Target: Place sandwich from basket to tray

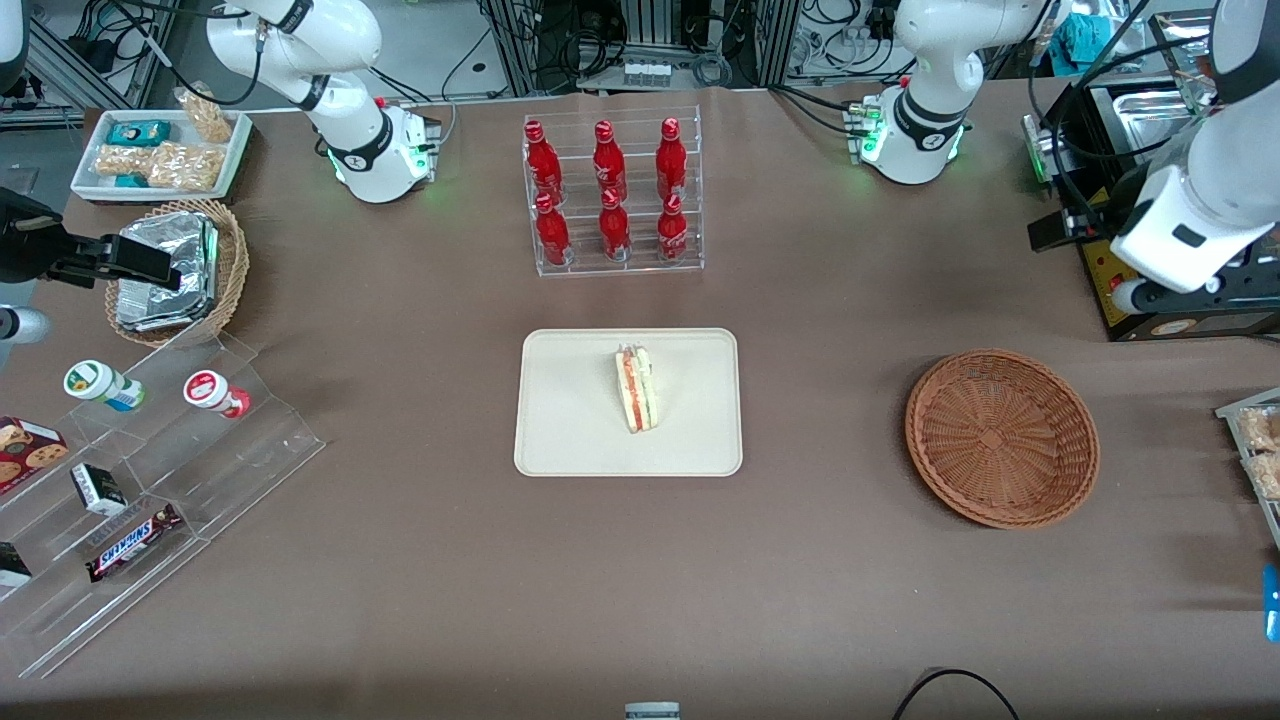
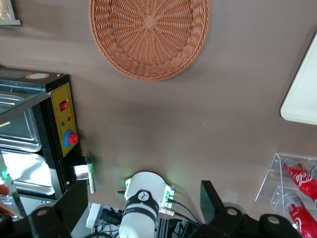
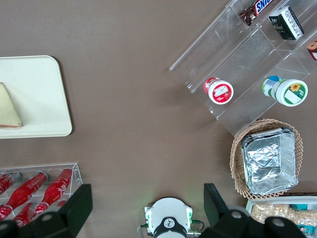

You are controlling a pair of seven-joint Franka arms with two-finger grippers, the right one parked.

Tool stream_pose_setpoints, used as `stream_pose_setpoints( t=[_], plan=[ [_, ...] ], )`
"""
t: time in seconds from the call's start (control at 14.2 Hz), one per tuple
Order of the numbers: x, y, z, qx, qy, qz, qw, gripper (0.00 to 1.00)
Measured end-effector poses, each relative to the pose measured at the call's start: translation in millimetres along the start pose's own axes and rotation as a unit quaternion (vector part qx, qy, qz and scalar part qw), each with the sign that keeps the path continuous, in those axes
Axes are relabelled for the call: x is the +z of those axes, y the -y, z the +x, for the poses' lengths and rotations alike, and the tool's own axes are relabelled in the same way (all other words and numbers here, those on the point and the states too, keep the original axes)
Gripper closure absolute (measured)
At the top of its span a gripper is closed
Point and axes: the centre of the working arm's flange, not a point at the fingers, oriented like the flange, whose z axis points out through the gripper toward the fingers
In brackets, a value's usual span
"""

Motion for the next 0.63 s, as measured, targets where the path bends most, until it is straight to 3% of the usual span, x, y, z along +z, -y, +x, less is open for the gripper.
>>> stream_pose_setpoints(
  t=[0.21, 0.63],
  plan=[
    [2.6, 11.2, 6.9, -0.010, -0.006, -0.011, 0.9999, 0.00],
    [4.9, 5.8, -1.0, -0.009, -0.024, -0.013, 0.9996, 0.00]
  ],
)
